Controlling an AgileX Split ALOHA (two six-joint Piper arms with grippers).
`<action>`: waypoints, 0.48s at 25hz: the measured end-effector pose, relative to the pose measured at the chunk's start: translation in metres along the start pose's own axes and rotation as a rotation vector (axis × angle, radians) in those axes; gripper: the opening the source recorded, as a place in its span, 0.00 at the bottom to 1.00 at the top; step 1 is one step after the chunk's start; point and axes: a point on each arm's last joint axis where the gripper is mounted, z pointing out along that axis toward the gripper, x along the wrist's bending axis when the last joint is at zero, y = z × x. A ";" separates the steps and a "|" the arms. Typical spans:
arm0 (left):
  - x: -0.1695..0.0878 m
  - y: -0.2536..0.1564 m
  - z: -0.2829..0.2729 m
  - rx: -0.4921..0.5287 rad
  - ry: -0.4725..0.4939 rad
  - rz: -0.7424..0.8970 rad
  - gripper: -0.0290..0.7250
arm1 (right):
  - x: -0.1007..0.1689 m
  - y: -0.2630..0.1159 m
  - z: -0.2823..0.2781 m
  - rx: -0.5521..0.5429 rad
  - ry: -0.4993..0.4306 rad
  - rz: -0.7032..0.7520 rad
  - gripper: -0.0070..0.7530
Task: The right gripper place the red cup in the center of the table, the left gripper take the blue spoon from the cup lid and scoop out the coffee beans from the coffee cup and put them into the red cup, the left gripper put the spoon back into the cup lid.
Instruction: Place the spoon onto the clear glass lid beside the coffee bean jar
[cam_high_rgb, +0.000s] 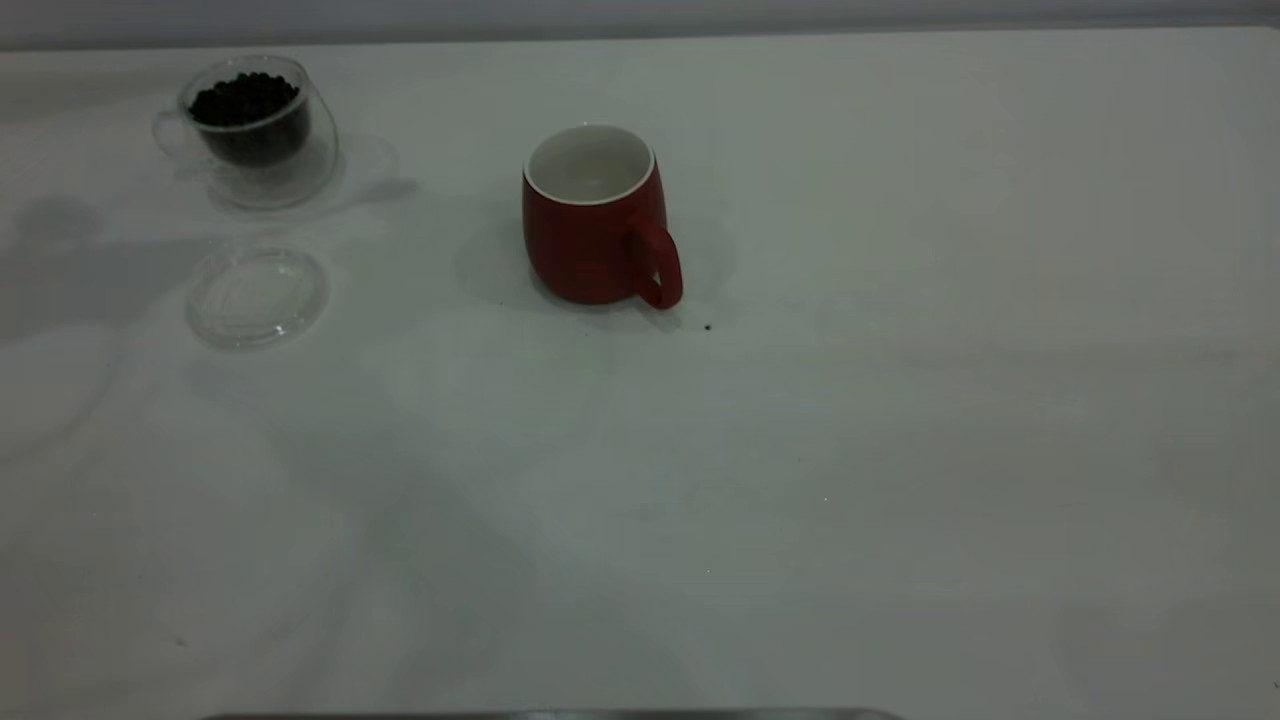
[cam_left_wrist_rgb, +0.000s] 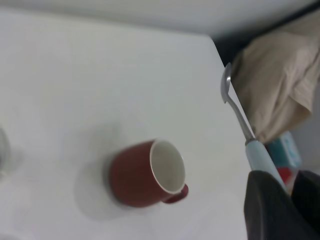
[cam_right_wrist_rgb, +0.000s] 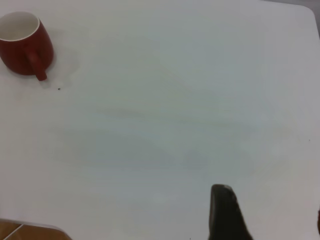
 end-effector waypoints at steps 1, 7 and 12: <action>-0.009 0.004 -0.014 -0.015 0.023 0.012 0.21 | 0.000 0.000 0.000 0.000 0.000 0.000 0.62; -0.046 0.005 -0.057 0.047 0.184 0.048 0.21 | 0.000 0.000 0.000 0.000 0.000 0.000 0.62; -0.043 -0.024 -0.051 0.117 0.182 0.002 0.21 | 0.000 0.000 0.000 0.000 0.000 0.000 0.62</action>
